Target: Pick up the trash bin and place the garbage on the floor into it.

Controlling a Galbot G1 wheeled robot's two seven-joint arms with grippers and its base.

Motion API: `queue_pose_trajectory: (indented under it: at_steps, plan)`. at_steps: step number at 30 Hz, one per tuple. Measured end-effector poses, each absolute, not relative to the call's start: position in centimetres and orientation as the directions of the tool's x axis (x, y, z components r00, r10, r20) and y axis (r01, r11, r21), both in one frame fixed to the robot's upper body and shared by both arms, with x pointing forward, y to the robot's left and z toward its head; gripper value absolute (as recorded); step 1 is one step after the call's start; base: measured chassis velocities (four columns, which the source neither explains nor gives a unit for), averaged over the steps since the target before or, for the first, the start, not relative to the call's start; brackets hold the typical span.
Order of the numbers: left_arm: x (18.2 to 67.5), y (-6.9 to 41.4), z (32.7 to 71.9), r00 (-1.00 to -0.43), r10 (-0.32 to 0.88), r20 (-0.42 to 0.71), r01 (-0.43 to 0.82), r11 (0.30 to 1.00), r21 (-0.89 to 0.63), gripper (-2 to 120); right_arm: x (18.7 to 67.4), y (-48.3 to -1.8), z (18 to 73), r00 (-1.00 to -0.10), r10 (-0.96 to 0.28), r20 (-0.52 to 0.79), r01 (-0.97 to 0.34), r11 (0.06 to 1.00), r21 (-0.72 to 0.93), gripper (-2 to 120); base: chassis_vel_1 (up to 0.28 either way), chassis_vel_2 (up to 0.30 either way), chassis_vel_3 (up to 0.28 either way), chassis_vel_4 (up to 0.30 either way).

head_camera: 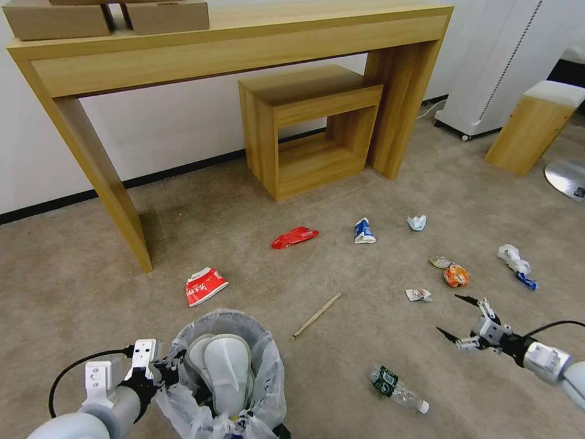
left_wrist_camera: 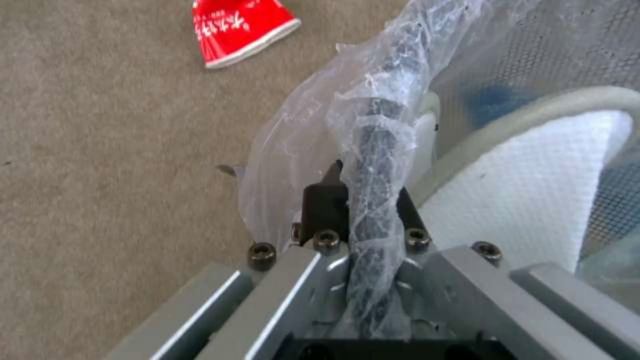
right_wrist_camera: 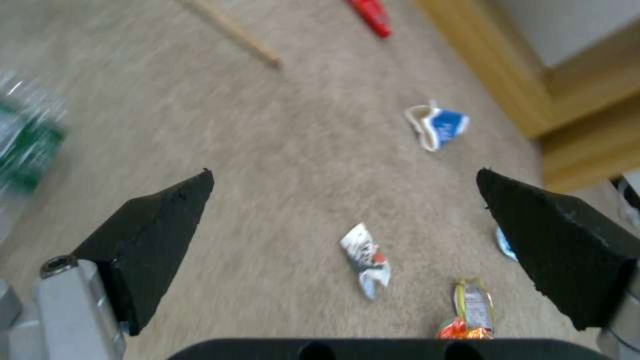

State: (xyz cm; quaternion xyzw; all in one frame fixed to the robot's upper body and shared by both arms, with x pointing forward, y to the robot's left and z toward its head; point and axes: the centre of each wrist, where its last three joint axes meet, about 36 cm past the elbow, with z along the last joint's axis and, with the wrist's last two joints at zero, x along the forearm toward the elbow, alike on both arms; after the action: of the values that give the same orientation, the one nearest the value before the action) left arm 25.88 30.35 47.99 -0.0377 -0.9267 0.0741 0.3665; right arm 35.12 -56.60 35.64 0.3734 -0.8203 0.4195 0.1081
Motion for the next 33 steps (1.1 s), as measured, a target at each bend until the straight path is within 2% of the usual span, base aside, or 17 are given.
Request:
queue_pose_trajectory:
  at_steps: [2,5,14,21,25,28,33]
  plan:
    - [26.1,30.3,48.0,-0.729,0.121,0.674,0.007,0.985,-0.17,0,34.6,-57.1,36.0,-0.678,-0.515,0.524,-0.719,0.318,-0.618,100,0.0,0.0,0.0,0.0]
    - [26.2,30.4,47.8,-0.724,0.119,0.679,0.002,0.985,-0.171,0,33.7,-57.6,35.8,-0.665,-0.503,0.553,-0.733,0.293,-0.614,100,0.0,0.0,0.0,0.0]
    - [26.5,30.5,46.9,-0.715,0.114,0.69,-0.004,0.986,-0.167,0,32.4,-59.6,35.8,-0.643,-0.459,0.613,-0.756,0.259,-0.601,100,0.0,0.0,0.0,0.0]
    - [26.4,30.0,45.6,-0.7,0.116,0.705,-0.006,0.986,-0.169,0,34.2,-59.1,34.9,-0.551,-0.494,0.673,-0.827,0.216,-0.519,100,0.0,0.0,0.0,0.0]
    - [26.2,29.9,45.3,-0.694,0.116,0.71,-0.004,0.986,-0.165,0,35.0,-58.0,32.9,-0.557,-0.464,0.689,-0.83,0.283,-0.481,100,0.0,0.0,0.0,0.0]
    - [25.9,30.0,45.2,-0.686,0.114,0.718,-0.001,0.988,-0.158,0,34.8,-56.4,30.3,-0.588,-0.435,0.682,-0.807,0.371,-0.46,100,0.0,0.0,0.0,0.0]
    - [25.5,30.3,45.2,-0.678,0.103,0.728,0.0,0.99,-0.14,0,34.5,-54.0,28.0,-0.594,-0.437,0.676,-0.799,0.418,-0.433,100,0.0,0.0,0.0,0.0]
